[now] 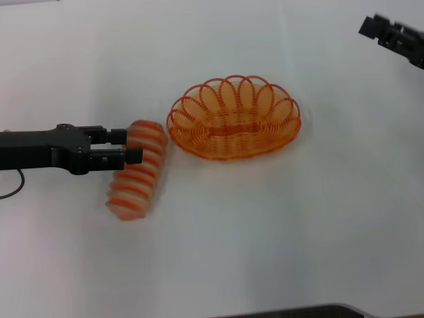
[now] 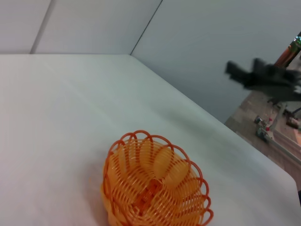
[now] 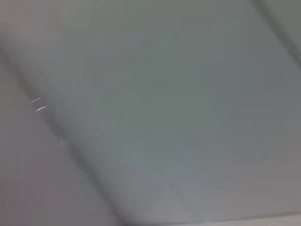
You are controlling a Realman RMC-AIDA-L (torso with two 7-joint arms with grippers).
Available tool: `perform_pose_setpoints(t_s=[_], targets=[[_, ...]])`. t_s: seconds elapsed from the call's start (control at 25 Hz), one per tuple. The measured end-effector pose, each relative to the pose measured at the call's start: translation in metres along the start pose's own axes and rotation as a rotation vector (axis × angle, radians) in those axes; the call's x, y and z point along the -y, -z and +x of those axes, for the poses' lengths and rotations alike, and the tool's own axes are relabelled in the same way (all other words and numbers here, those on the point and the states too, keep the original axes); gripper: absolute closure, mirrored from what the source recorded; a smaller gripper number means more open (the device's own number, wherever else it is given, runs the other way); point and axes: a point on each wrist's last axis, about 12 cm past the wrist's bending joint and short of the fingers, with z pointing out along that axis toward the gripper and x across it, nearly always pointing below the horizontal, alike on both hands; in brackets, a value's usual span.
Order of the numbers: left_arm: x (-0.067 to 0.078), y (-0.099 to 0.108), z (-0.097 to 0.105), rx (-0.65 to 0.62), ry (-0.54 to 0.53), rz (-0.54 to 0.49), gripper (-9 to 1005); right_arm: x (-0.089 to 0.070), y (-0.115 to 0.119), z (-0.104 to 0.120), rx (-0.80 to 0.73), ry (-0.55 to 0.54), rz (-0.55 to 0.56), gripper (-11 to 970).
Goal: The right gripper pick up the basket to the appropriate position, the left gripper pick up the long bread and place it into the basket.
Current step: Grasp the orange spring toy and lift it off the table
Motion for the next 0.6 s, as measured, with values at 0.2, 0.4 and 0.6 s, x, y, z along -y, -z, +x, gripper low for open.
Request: perform_pose_setpoints(t_s=[0.2,0.4,0.6], targets=[[0.000,-0.001,0.000,0.002,0.005,0.001,274,-0.013,-0.004,-0.029,-0.152,0.118,-0.232,358],[0.001,-0.002,0.002,0.003,0.011,0.004,275,-0.017,-0.007,-0.039,-0.438,0.165,-0.319,359],[0.001,-0.002,0.003,0.014,0.023,0.003,274,-0.015,-0.006,-0.034,-0.514,0.182,-0.286,361]])
